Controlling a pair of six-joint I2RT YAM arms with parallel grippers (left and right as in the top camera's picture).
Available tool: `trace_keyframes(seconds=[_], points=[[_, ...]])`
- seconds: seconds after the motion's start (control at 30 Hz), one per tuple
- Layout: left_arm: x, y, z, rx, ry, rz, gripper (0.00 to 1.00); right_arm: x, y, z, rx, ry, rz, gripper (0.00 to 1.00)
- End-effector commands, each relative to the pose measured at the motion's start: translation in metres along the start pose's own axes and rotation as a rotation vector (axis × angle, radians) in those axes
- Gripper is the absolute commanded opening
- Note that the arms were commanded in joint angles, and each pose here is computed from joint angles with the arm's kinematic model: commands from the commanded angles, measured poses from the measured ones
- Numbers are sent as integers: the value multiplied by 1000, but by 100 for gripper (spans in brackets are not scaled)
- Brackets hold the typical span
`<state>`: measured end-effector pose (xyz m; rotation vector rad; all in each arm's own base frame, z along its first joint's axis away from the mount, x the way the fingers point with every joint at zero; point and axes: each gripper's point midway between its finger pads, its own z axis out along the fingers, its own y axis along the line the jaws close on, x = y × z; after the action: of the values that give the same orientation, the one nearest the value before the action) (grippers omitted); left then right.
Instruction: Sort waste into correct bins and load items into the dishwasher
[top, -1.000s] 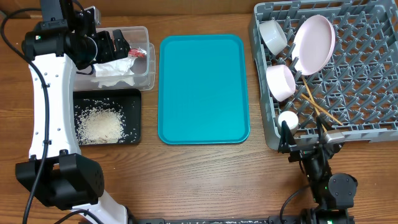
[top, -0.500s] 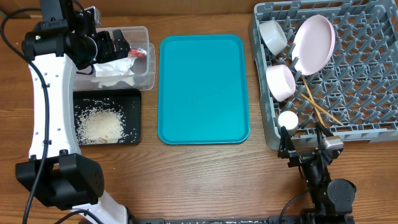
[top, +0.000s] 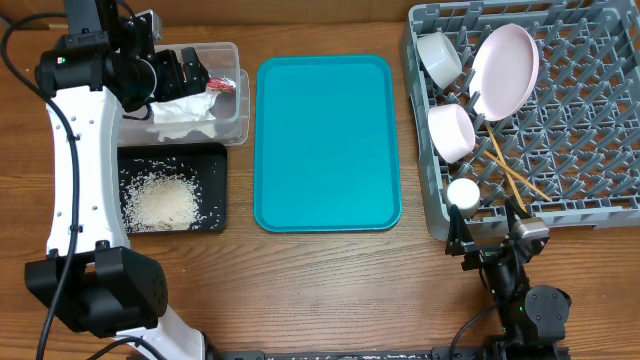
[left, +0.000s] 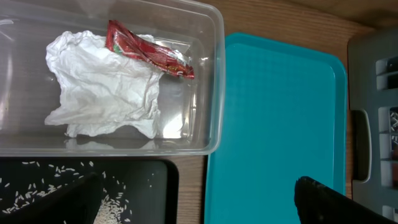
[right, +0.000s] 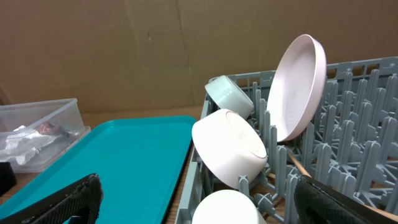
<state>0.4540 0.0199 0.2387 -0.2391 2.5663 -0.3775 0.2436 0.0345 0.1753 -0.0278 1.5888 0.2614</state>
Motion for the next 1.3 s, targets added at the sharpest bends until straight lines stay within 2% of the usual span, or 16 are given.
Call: trace_keyframes(seconds=[0.0,0.7,0.8,1.07,1.27], points=[[-7,-6,-16,6,-42,25,100,2,-1,0,1,-3,4,100],[-7,-16,-22,16,-55,45,100,2,-1,0,2,-3,4,100],[-8,-24,-40,0,-97,70,100,2,-1,0,1,-3,4,100],[-2,-18,-124,-196,-277,117,100,2,-1,0,1,-3,4,100],[18,-20,-157,-209,-402,191,100,2,-1,0,1,-3,4,100]])
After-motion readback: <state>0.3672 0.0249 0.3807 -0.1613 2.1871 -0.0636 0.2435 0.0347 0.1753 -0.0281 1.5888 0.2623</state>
